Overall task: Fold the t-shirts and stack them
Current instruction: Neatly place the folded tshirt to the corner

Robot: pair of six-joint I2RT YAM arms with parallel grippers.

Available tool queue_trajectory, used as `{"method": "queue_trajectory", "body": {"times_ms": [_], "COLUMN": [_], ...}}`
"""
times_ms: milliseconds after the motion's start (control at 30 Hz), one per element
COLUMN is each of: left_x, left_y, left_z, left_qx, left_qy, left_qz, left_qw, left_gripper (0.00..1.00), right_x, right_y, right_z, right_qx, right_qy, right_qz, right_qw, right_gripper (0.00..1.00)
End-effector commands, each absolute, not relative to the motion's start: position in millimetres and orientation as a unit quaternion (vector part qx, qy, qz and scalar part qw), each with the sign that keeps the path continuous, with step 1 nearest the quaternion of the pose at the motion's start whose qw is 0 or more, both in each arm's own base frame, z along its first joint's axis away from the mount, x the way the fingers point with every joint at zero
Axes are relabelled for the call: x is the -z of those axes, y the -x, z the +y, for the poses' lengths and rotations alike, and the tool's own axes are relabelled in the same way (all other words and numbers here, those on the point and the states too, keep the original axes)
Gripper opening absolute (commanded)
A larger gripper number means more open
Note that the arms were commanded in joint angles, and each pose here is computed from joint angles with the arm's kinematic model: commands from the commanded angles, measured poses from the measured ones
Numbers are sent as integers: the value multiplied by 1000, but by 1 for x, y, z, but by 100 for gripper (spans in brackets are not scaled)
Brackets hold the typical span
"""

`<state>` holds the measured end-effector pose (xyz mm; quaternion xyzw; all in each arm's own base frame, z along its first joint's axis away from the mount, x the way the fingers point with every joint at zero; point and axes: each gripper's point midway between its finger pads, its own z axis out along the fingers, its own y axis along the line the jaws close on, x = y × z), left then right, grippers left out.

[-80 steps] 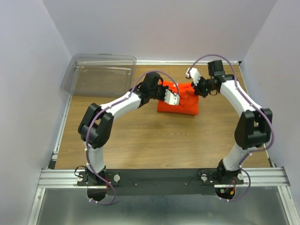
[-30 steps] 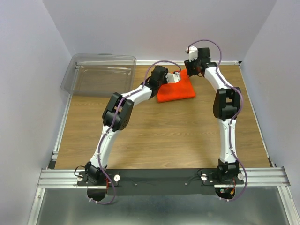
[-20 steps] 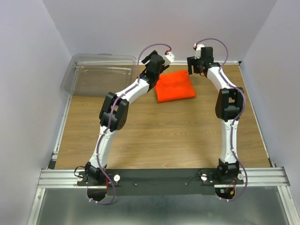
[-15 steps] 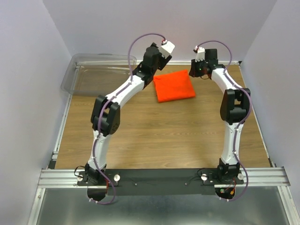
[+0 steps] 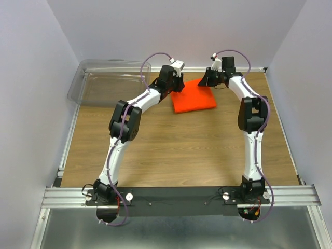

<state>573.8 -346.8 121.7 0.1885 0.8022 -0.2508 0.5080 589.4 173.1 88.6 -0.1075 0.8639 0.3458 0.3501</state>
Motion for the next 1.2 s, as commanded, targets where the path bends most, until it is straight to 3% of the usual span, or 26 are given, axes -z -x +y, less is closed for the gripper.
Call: {"method": "queue_trajectory", "body": {"times_ms": [0, 200, 533, 700, 800, 833, 900, 933, 1000, 1067, 1167], "left_x": [-116, -64, -70, -85, -119, -138, -175, -201, -231, -259, -300], "left_y": [-593, -614, -623, -629, -624, -625, -615, -610, -600, -579, -551], "left_z": [-337, -305, -265, -260, -272, -276, -284, -285, -292, -298, -297], "left_qx": [249, 202, 143, 138, 170, 180, 195, 203, 225, 250, 270], "left_qy": [-116, -40, 0, -6, -46, -58, -87, -93, -119, -149, -170], "left_qz": [820, 865, 869, 861, 840, 824, 799, 781, 753, 728, 688], "left_qw": [502, 457, 473, 489, 513, 535, 562, 584, 606, 621, 652], "left_gripper": [34, 32, 32, 32, 33, 33, 35, 36, 38, 51, 54], "right_x": [-60, -30, -41, -69, -97, -102, -121, -123, -126, -112, -90], "right_y": [-609, -612, -622, -621, -616, -613, -600, -596, -587, -578, -567], "right_z": [153, 128, 86, 85, 83, 86, 89, 89, 89, 89, 90], "right_qx": [-296, -218, -103, -103, -96, -101, -120, -129, -151, -173, -204], "right_qy": [6, -33, -41, -5, 29, 44, 78, 82, 86, 86, 70], "right_qz": [894, 919, 925, 918, 910, 909, 901, 900, 899, 904, 913], "right_qw": [337, 327, 363, 382, 402, 403, 409, 408, 401, 381, 347], "right_gripper": [15, 18, 17, 25, 43, 59, 74, 86, 98, 100, 100]}}
